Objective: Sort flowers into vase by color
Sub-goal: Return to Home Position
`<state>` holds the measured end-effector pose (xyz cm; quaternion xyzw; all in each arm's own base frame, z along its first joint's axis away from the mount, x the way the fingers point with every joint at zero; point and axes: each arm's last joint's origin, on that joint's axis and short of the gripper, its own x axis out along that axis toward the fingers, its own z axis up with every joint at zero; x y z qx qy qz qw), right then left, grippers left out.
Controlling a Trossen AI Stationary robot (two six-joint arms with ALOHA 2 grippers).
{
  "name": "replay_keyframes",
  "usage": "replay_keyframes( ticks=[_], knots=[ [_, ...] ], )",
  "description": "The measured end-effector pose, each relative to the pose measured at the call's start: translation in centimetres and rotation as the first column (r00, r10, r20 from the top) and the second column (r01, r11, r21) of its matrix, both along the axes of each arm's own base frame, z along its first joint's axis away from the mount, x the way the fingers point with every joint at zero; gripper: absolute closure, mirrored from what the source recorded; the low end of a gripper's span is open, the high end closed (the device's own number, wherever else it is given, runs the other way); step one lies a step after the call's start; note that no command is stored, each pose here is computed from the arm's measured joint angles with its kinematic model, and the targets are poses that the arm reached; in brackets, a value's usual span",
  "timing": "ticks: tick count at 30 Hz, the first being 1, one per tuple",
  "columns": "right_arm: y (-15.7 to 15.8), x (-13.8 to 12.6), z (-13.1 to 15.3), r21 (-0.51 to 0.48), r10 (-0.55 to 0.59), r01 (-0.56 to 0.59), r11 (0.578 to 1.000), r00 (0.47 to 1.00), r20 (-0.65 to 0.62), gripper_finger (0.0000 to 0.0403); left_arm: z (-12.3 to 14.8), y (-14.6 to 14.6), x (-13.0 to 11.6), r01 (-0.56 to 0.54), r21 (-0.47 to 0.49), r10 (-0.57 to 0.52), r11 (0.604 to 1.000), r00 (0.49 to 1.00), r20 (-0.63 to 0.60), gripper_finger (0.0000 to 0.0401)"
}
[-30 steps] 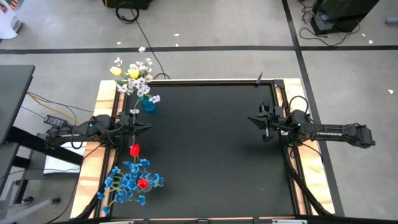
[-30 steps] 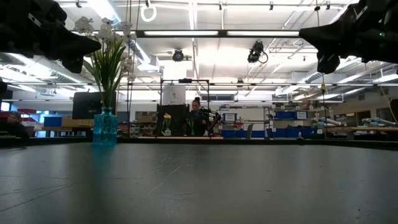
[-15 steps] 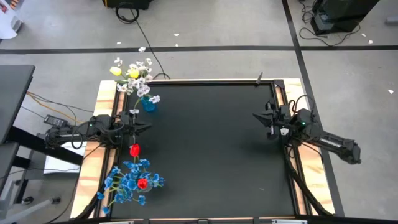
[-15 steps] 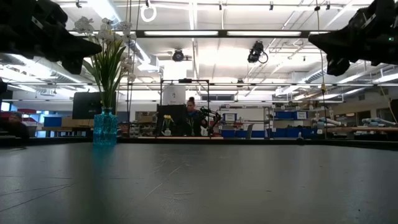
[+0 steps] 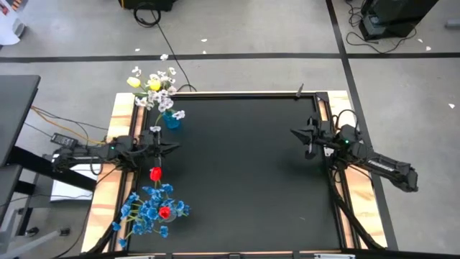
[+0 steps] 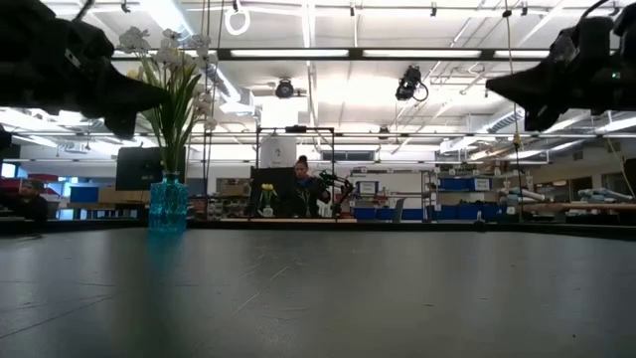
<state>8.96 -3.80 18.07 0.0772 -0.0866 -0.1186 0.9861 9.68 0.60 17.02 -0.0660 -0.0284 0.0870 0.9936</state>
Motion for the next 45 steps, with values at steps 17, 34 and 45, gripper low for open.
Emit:
replay_keyframes(
  ticks=[17, 34, 45],
  knots=[
    [-0.33, 0.13, -0.60, 0.037, -0.100, 0.102, 0.994, 0.993, -0.055, 0.0377, -0.09, 0.04, 0.08, -0.015, 0.015, 0.015, 1.000, 1.000, -0.021, 0.0399],
    [-0.33, 0.13, -0.59, 0.037, -0.100, 0.102, 0.994, 0.994, -0.055, 0.0378, -0.09, 0.04, 0.08, -0.015, 0.016, 0.015, 1.000, 1.000, -0.022, 0.0399],
    [-0.33, 0.13, -0.59, 0.037, -0.099, 0.101, 0.994, 0.994, -0.055, 0.0378, -0.10, 0.04, 0.08, -0.015, 0.016, 0.015, 1.000, 1.000, -0.022, 0.0399]
  ],
)
